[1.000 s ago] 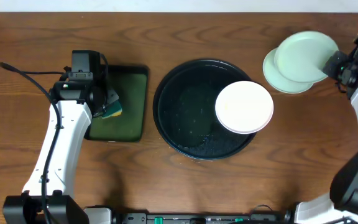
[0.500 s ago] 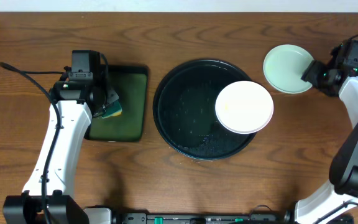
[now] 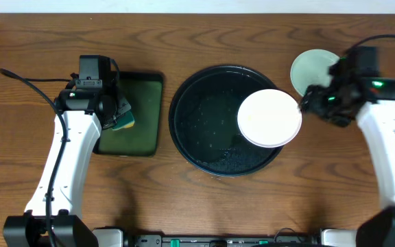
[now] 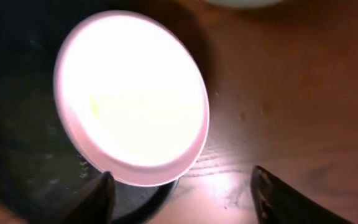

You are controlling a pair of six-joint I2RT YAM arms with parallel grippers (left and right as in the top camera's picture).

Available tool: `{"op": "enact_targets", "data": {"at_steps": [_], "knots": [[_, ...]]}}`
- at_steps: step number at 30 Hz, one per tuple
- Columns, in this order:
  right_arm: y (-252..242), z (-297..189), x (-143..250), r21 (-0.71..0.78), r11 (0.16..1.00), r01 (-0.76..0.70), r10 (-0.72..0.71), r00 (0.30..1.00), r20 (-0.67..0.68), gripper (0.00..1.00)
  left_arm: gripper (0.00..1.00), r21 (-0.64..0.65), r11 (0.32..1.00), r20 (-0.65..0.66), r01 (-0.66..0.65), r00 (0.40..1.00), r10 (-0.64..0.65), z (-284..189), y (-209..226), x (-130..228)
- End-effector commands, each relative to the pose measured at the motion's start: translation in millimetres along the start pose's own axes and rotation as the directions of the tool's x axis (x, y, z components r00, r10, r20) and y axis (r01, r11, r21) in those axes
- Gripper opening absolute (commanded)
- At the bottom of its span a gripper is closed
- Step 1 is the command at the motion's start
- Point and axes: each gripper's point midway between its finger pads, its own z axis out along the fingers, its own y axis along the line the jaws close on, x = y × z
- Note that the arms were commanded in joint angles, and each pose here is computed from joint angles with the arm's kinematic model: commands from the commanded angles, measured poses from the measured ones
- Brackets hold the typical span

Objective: Clean dirty plates on tray and stack at the side
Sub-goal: 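Stack the green plate on the plate at upper right, release, then grasp the white plate rim on the black tray with the right gripper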

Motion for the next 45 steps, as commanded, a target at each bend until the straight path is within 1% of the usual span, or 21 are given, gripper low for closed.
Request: {"op": "enact_targets", "data": {"at_steps": [1, 3, 5, 8, 11, 13, 15, 16, 17, 19, 21, 23, 25, 28, 30, 32, 34, 38, 41, 45], "knots": [[-23.8, 27.1, 13.0, 0.279, 0.960, -0.036, 0.034, 0.999, 0.014, 0.64, 0.07, 0.002, 1.000, 0.000, -0.004, 1.000, 0.004, 0.5, 0.6, -0.4], [-38.2, 34.8, 15.1, 0.389, 0.919, -0.064, 0.052, 0.998, 0.040, 0.64, 0.08, 0.001, 1.000, 0.000, -0.004, 1.000, 0.004, 0.5, 0.7, -0.2], [-42.8, 45.1, 12.9, 0.422, 0.905, -0.057, 0.041, 0.998, 0.045, 0.63, 0.07, 0.001, 1.000, -0.002, -0.004, 1.000, 0.004, 0.5, 0.9, 0.1], [-38.6, 68.5, 3.1, 0.400, 0.917, -0.010, -0.005, 0.999, 0.038, 0.53, 0.07, 0.001, 1.000, -0.001, -0.003, 1.000, 0.003, 0.5, 0.8, 0.1], [-27.2, 94.2, -2.6, 0.336, 0.940, 0.064, -0.068, 0.998, -0.001, 0.49, 0.07, 0.002, 1.000, 0.000, -0.004, 1.000, 0.004, 0.5, 0.5, -0.4], [-23.2, 107.0, -4.9, 0.315, 0.945, 0.086, -0.087, 0.996, -0.011, 0.45, 0.08, 0.002, 1.000, 0.000, -0.004, 1.000, 0.004, 0.5, 0.6, -0.3], [-19.9, 115.1, -4.9, 0.293, 0.952, 0.093, -0.091, 0.996, -0.021, 0.37, 0.07, 0.002, 1.000, 0.000, -0.004, 1.000, 0.004, 0.5, 0.6, -0.4], [-17.9, 117.5, -3.9, 0.281, 0.955, 0.095, -0.091, 0.995, -0.027, 0.30, 0.08, 0.002, 1.000, 0.000, -0.004, 1.000, 0.004, 0.5, 0.6, -0.4], [-15.6, 118.5, -3.4, 0.267, 0.959, 0.099, -0.094, 0.995, -0.032, 0.26, 0.07, 0.002, 1.000, 0.000, -0.004, 1.000, 0.004, 0.5, 0.6, -0.4], [-12.1, 118.9, -3.1, 0.248, 0.962, 0.111, -0.105, 0.994, -0.036, 0.12, 0.07, 0.002, 1.000, 0.000, -0.004, 1.000, 0.004, 0.5, 0.6, -0.4], [-10.9, 117.7, -4.0, 0.245, 0.962, 0.120, -0.114, 0.993, -0.039, 0.01, 0.07, 0.002, 1.000, 0.001, -0.003, 1.000, 0.003, 0.5, 0.5, -0.5], [-6.0, 110.3, -4.5, 0.230, 0.962, 0.146, -0.136, 0.989, -0.061, 0.01, 0.07, 0.002, 1.000, 0.001, -0.003, 1.000, 0.003, 0.5, 0.5, -0.5], [7.1, 103.5, -5.0, 0.178, 0.968, 0.179, -0.168, 0.983, -0.076, 0.01, 0.08, 0.005, 1.000, 0.005, -0.003, 1.000, 0.003, 0.5, -0.3, -1.6], [44.5, 92.4, -5.2, 0.024, 0.972, 0.234, -0.232, 0.970, -0.075, 0.01, 0.08, 0.019, 1.000, 0.018, -0.001, 1.000, 0.001, 0.4, -3.3, -4.9], [76.9, 86.5, -1.2, -0.109, 0.953, 0.281, -0.289, 0.955, -0.066, 0.01, 0.07, 0.028, 1.000, 0.022, 0.000, 1.000, 0.000, 0.9, -5.4, -6.3], [98.6, 84.5, 4.1, -0.184, 0.932, 0.311, -0.325, 0.944, -0.054, 0.01, 0.07, 0.027, 1.000, 0.020, 0.000, 1.000, 0.000, 2.8, -5.9, -6.5], [110.1, 85.1, 8.6, -0.201, 0.920, 0.336, -0.351, 0.935, -0.045, 0.01, 0.07, 0.021, 1.000, 0.009, 0.000, 1.000, 0.000, 7.3, -5.9, -5.1], [117.1, 96.6, 19.0, -0.176, 0.912, 0.369, -0.385, 0.921, -0.065, 0.01, 0.07, 0.002, 1.000, -0.020, -0.002, 1.000, 0.002, 21.4, -5.6, -2.1], [118.7, 113.6, 25.3, -0.181, 0.929, 0.323, -0.345, 0.932, -0.109, 0.01, 0.07, -0.003, 1.000, -0.028, -0.004, 1.000, 0.004, 30.1, -6.8, -2.5], [111.2, 145.5, 36.7, -0.165, 0.939, 0.303, -0.331, 0.925, -0.185, 0.01, 0.08, 0.007, 1.000, -0.011, 0.000, 1.000, 0.000, 42.9, -12.7, -9.6]]}}
